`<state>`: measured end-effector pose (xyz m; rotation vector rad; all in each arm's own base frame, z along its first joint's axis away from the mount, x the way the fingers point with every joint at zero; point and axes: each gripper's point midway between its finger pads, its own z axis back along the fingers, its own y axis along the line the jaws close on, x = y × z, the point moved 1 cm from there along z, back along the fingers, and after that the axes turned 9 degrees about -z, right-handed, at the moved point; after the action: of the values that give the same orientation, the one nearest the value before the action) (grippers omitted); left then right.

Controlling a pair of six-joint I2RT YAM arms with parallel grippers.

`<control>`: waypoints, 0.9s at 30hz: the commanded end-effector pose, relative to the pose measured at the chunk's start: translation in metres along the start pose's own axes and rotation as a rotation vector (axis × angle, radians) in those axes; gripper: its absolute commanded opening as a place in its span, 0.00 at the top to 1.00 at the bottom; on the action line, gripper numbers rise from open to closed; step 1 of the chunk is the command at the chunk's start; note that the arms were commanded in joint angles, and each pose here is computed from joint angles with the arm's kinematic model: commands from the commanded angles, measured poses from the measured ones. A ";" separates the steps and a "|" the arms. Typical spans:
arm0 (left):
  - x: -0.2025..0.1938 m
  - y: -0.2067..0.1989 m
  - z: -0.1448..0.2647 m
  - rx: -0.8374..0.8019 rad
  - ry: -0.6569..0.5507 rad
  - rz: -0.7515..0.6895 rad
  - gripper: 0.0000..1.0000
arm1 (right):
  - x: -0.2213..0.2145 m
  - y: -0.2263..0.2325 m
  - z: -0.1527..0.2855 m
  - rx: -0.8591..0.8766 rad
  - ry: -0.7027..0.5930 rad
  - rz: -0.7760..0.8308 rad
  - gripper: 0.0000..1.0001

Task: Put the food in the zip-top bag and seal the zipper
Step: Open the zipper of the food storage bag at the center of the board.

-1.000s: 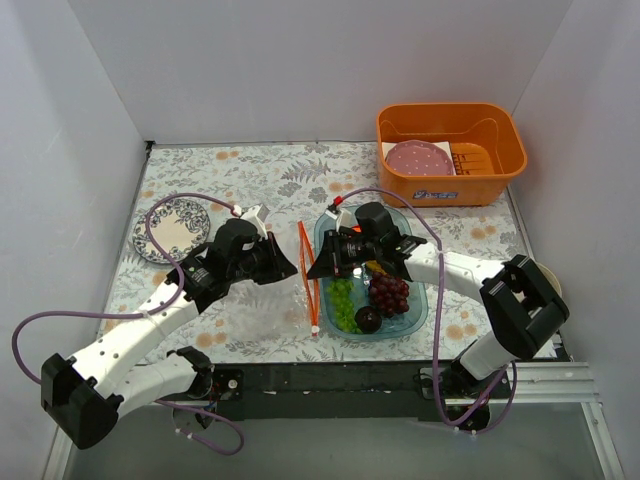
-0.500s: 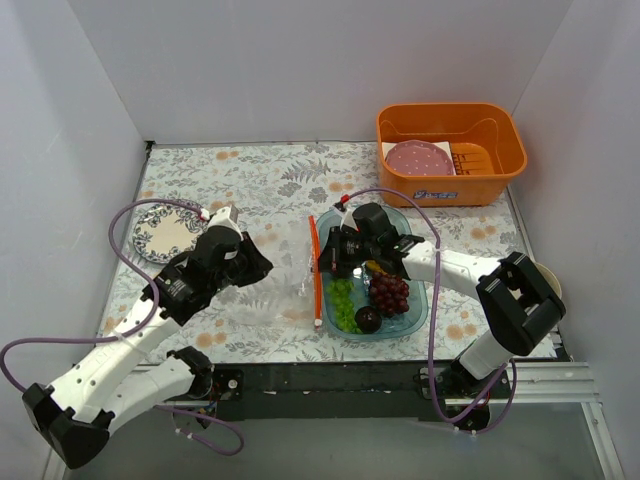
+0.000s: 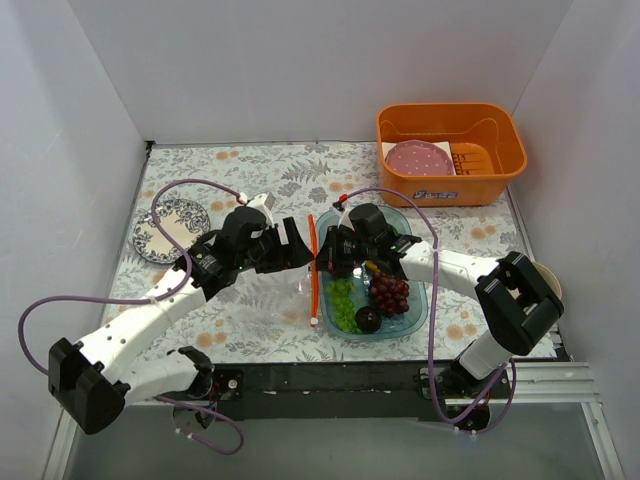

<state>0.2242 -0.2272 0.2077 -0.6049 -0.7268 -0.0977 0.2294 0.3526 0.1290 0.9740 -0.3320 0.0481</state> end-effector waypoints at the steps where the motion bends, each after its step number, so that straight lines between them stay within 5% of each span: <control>1: 0.007 -0.014 -0.001 -0.019 -0.016 -0.052 0.23 | 0.014 0.016 0.001 0.026 -0.049 0.015 0.99; 17: -0.062 0.001 -0.017 0.253 0.033 -0.261 0.25 | 0.023 0.033 0.008 0.027 -0.055 0.002 0.99; 27: -0.045 0.012 -0.019 0.347 -0.057 -0.266 0.38 | 0.018 0.031 0.013 0.023 -0.040 0.007 0.99</control>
<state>0.1948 -0.2415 0.1528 -0.2297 -0.7872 -0.2338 0.2359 0.3553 0.1424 0.9578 -0.3332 0.0209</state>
